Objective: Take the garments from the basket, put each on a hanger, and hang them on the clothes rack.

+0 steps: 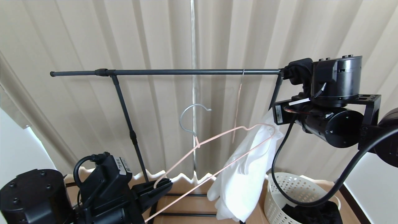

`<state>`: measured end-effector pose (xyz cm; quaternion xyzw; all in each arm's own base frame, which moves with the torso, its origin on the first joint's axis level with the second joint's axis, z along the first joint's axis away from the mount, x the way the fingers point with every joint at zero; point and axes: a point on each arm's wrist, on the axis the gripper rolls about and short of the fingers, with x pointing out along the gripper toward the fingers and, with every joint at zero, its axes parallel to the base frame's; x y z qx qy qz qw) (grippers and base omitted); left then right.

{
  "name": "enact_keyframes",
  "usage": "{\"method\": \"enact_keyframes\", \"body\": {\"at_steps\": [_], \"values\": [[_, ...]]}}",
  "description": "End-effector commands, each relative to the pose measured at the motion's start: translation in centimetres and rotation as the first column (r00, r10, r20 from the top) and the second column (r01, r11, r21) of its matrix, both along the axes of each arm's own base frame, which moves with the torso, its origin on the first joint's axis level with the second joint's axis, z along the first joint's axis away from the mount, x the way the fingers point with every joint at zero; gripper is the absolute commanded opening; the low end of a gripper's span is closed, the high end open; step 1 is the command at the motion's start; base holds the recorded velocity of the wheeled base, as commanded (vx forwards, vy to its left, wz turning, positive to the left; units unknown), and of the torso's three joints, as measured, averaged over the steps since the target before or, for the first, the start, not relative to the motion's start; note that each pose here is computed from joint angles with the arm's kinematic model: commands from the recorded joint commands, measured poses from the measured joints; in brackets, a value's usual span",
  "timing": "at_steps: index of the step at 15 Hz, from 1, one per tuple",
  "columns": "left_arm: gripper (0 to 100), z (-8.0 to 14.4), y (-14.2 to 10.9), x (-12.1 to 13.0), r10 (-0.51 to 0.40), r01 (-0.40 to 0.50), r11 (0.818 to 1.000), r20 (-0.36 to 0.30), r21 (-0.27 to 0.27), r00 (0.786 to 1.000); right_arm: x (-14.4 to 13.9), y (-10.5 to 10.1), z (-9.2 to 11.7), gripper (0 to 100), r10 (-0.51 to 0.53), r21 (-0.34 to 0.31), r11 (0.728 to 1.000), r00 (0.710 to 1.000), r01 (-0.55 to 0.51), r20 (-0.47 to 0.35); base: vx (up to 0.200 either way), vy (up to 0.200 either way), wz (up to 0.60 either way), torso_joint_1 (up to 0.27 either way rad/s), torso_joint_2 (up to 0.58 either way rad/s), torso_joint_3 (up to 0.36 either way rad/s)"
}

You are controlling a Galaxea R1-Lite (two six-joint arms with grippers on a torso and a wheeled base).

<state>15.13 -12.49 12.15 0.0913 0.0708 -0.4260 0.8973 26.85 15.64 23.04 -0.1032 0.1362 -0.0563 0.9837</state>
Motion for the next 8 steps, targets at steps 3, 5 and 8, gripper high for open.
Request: {"method": "enact_keyframes", "body": {"at_steps": [3,5,8], "values": [[0,-0.7,-0.5,0.4,-0.003,0.003,1.0,-0.015,0.01,1.0,-0.3,0.9,-0.3,0,0.031,-0.005,1.0,0.999,-0.031,-0.008,0.0,0.0,0.0,0.0,0.0,0.0],[0,-0.6,-0.6,0.6,-0.001,0.001,1.0,-0.011,0.007,1.0,-0.3,1.2,-0.5,0,0.032,-0.008,0.999,0.999,-0.032,-0.012,0.0,0.0,0.0,0.0,0.0,0.0],[0,-0.6,-0.9,1.0,0.004,-0.004,1.0,-0.014,-0.014,1.0,-0.7,1.7,-0.6,0,0.032,-0.018,0.999,0.999,-0.032,-0.012,0.0,0.0,0.0,0.0,0.0,0.0]]}}
